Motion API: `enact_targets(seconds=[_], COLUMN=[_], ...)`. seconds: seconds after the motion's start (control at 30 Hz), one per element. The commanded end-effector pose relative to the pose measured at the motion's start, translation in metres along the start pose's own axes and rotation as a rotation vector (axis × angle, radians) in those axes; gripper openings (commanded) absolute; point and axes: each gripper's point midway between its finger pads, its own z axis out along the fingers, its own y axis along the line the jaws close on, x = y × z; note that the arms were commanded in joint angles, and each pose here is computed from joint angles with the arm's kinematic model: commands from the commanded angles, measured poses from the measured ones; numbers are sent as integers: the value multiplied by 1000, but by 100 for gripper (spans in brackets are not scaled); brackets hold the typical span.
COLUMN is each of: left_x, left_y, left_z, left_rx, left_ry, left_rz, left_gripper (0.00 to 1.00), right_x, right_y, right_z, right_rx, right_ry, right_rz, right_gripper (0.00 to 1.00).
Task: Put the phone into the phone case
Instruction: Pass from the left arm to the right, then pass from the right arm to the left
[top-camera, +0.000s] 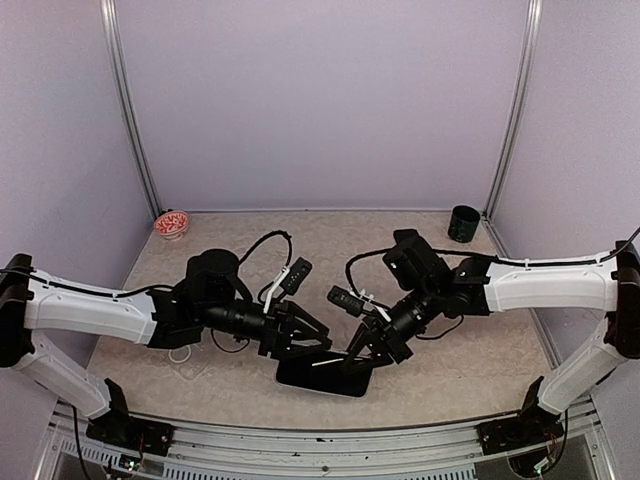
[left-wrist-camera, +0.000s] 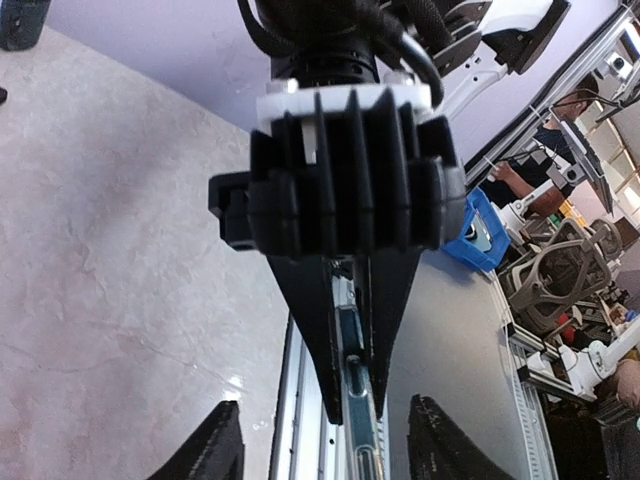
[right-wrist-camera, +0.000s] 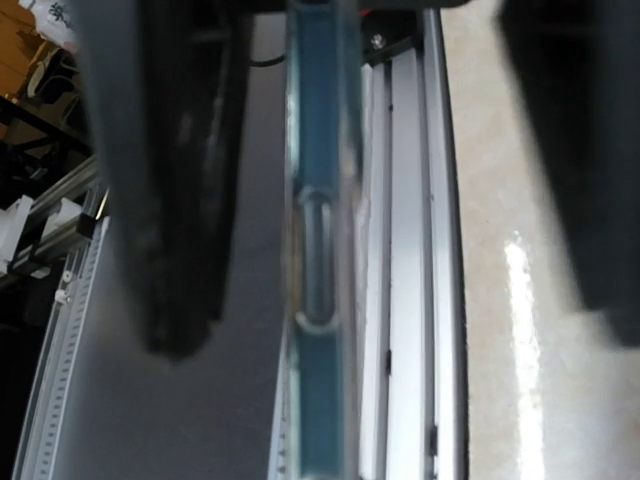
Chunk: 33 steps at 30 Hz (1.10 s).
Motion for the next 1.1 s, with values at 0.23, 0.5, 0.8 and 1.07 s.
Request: enact_targets(seconds=[0.23, 0.5, 0.8, 1.07], left_x=[-63, -70, -57, -55], left_y=[2, -16, 2, 12], left_z=[-66, -99, -95, -58], left_rx=[-106, -102, -122, -102], left_ry=[-344, -492, -532, -474], left_rz=[53, 76, -33, -76], left_gripper=[83, 99, 99, 99], right_x=[-39, -61, -81, -80], right_y=[20, -2, -8, -9], right_z=[-26, -57, -87, -90], right_rx=[46, 170, 262, 224], right_ry=[-195, -369, -584, -678], right_rz=[-125, -68, -50, -17], right_gripper=[0, 0, 0, 0])
